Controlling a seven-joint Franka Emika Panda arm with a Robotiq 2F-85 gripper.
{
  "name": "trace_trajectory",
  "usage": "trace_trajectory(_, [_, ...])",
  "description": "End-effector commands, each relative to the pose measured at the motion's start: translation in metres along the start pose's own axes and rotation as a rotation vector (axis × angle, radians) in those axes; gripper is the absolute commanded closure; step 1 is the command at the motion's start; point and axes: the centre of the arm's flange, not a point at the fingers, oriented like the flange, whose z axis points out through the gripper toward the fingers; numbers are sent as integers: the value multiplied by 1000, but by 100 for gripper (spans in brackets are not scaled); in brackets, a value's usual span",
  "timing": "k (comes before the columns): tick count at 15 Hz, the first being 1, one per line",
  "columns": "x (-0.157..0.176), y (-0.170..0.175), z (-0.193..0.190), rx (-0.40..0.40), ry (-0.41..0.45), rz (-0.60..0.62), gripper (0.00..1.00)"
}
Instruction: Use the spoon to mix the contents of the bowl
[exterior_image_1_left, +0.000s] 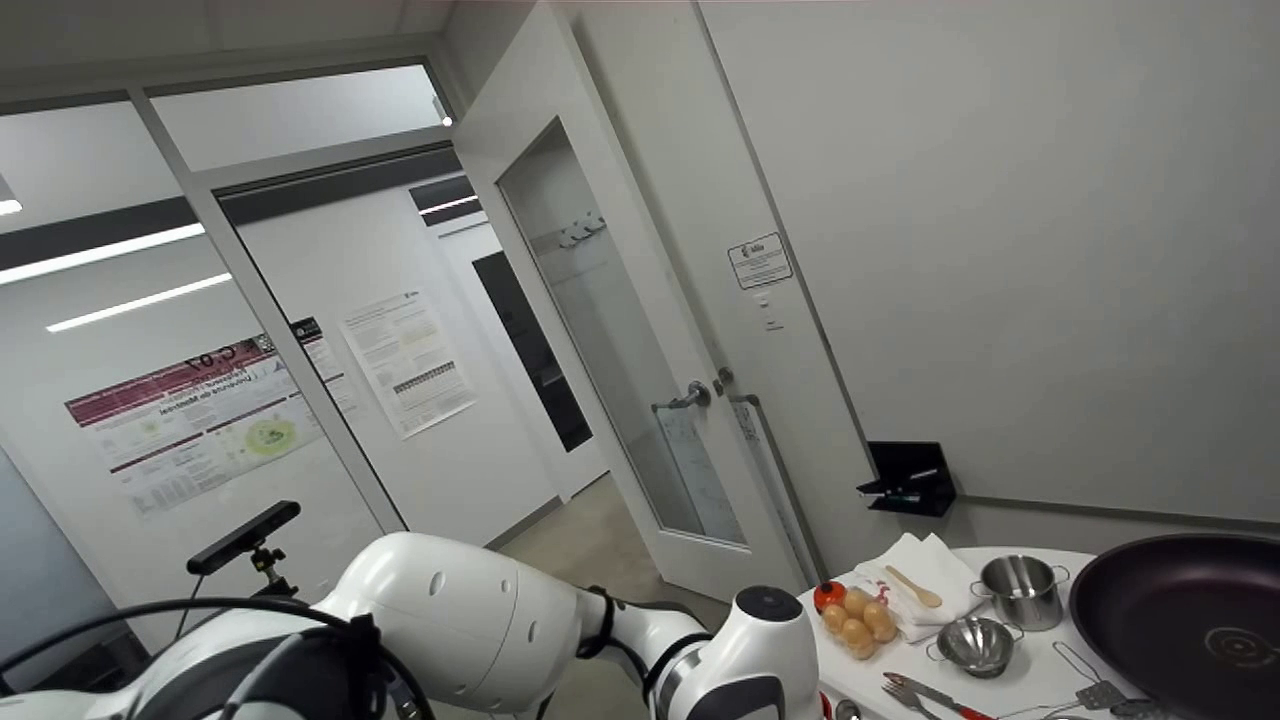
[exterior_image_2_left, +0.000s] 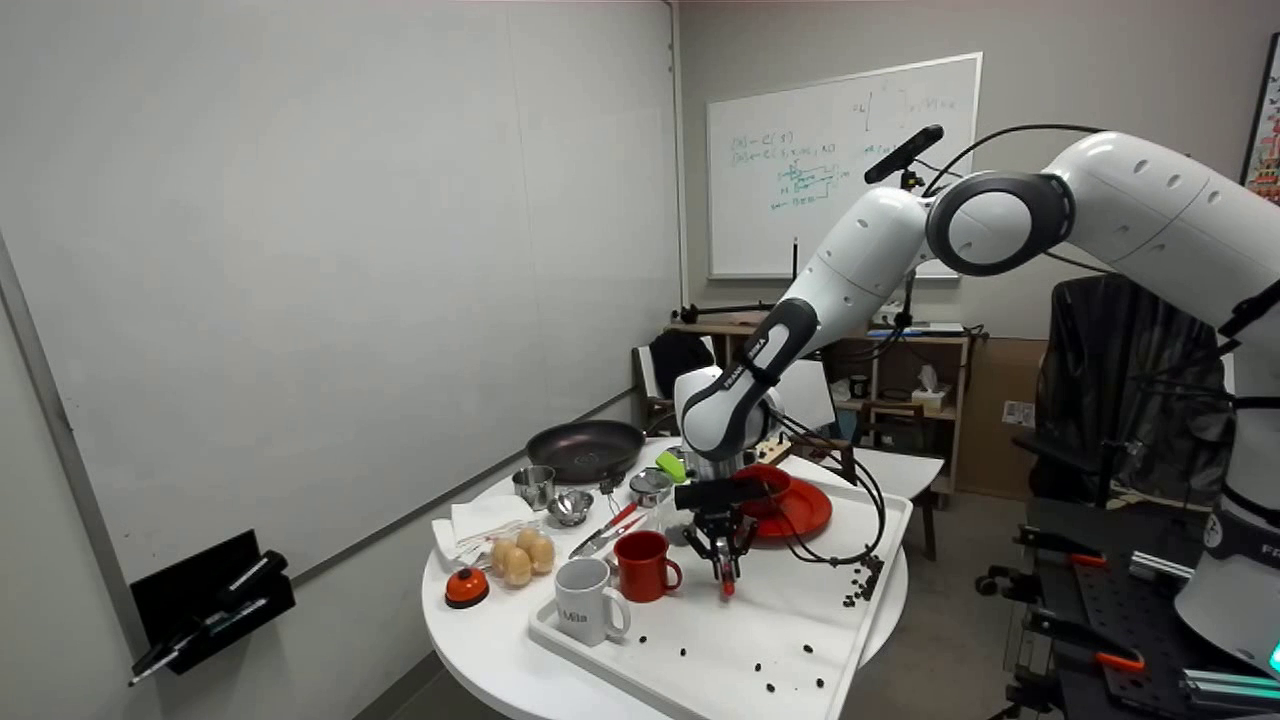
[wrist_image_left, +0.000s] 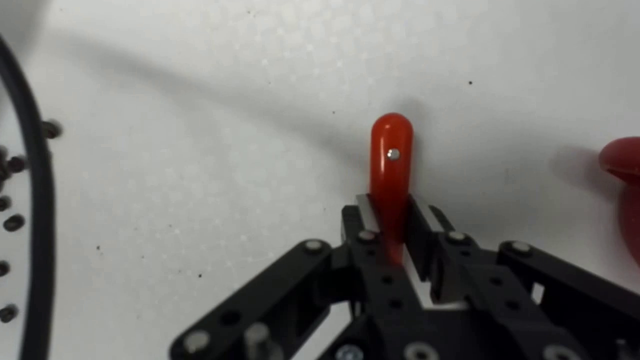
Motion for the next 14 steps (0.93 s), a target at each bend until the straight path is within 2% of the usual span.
trace_trajectory(1, [12, -17, 11, -5, -30, 31, 94])
trace_trajectory(3, [11, -19, 12, -5, -30, 34, 94])
trace_trajectory(4, [11, -19, 12, -6, -35, 37, 62])
trace_trajectory(8, [13, -18, 1, 5, -46, 50, 33])
trace_trajectory(11, [16, -4, -23, 9, -71, 78, 12])
trace_trajectory(13, [20, 11, -46, 29, -86, 79, 1])
trace_trajectory(14, [23, 18, -59, 44, -91, 81, 0])
